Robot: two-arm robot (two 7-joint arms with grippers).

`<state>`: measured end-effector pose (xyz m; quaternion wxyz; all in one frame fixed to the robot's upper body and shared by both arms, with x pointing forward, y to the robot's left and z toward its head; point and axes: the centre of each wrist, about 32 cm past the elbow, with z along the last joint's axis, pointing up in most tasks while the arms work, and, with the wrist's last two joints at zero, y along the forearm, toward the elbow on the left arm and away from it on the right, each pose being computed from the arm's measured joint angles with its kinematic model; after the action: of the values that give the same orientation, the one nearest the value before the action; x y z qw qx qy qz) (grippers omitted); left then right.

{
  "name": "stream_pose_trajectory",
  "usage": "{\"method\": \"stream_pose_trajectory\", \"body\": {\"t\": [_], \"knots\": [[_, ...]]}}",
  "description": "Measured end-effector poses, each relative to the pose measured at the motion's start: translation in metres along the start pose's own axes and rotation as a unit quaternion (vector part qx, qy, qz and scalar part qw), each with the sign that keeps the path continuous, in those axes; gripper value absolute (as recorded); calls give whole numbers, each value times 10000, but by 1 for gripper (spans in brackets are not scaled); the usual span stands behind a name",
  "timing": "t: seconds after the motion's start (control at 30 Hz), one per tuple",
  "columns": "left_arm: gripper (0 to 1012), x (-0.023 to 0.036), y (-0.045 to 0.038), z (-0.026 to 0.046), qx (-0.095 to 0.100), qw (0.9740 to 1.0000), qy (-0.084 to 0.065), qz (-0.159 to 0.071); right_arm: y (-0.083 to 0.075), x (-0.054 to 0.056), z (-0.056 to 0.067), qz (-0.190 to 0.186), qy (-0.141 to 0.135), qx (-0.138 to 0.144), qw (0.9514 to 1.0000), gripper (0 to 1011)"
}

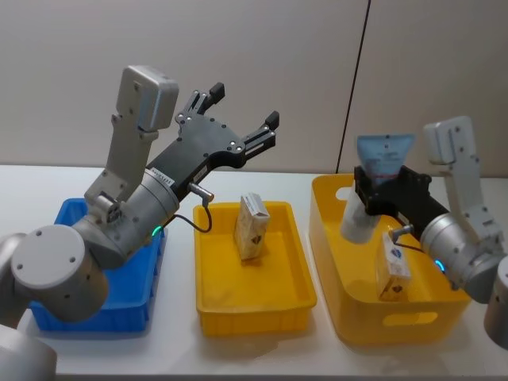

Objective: Bimanual collaborative sorting of washing and personal care products

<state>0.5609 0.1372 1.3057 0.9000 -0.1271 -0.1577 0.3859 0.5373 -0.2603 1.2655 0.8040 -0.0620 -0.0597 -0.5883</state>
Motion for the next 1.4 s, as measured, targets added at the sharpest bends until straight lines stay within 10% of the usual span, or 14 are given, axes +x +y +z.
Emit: {"method": "stream_pose_trajectory", "body": {"t": [0.63,1.4], "knots": [[1002,0,0,0,0,10000,0,0,45,177,-190,43,216,17,9998,984],[1002,0,0,0,0,10000,0,0,53,217,-237,53,268,19,9996,1002]]}}
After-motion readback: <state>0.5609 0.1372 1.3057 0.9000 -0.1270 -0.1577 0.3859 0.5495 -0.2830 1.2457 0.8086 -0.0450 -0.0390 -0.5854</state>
